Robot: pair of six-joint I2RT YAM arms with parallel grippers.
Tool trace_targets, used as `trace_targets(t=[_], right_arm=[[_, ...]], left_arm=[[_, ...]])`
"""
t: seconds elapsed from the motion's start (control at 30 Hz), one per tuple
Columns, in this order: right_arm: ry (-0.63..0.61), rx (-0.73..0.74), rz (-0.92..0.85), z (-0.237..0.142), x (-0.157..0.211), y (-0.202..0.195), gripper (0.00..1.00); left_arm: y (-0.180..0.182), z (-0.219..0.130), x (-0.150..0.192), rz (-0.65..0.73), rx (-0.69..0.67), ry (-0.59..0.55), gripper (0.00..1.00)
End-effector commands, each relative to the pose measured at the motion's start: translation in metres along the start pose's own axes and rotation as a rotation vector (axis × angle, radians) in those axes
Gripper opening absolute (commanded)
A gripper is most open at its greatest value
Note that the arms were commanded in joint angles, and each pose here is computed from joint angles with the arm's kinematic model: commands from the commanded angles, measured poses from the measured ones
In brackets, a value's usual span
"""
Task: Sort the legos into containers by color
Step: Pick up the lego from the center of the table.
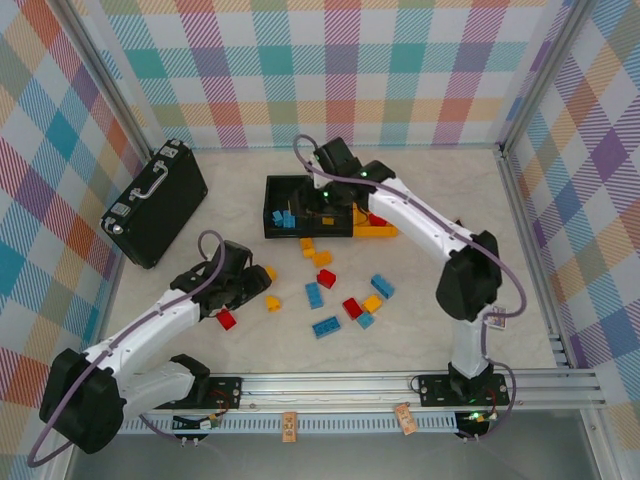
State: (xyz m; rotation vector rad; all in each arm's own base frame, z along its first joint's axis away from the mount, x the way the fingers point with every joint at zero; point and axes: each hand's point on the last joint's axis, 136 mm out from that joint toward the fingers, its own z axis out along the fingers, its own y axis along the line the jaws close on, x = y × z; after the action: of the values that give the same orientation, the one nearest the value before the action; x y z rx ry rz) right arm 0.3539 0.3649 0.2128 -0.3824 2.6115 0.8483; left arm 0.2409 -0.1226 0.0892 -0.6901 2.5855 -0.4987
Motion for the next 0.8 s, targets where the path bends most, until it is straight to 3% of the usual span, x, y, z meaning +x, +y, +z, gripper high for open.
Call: trace_targets(t=[0.0, 0.47, 0.77], right_arm=[[0.013, 0.031, -0.012, -0.001, 0.024, -0.018, 0.51], [0.091, 0.132, 0.083, -0.033, 0.126, -0.080, 0.57], [0.116, 0.148, 0.140, -0.030, 0.149, -0.095, 0.57]], left_arm=[[0.000, -0.002, -0.008, -0.005, -0.042, -0.009, 0.61], [-0.019, 0.041, -0.027, -0.014, -0.151, 0.007, 0.74], [-0.016, 0.069, -0.034, -0.039, -0.263, 0.014, 0.75]])
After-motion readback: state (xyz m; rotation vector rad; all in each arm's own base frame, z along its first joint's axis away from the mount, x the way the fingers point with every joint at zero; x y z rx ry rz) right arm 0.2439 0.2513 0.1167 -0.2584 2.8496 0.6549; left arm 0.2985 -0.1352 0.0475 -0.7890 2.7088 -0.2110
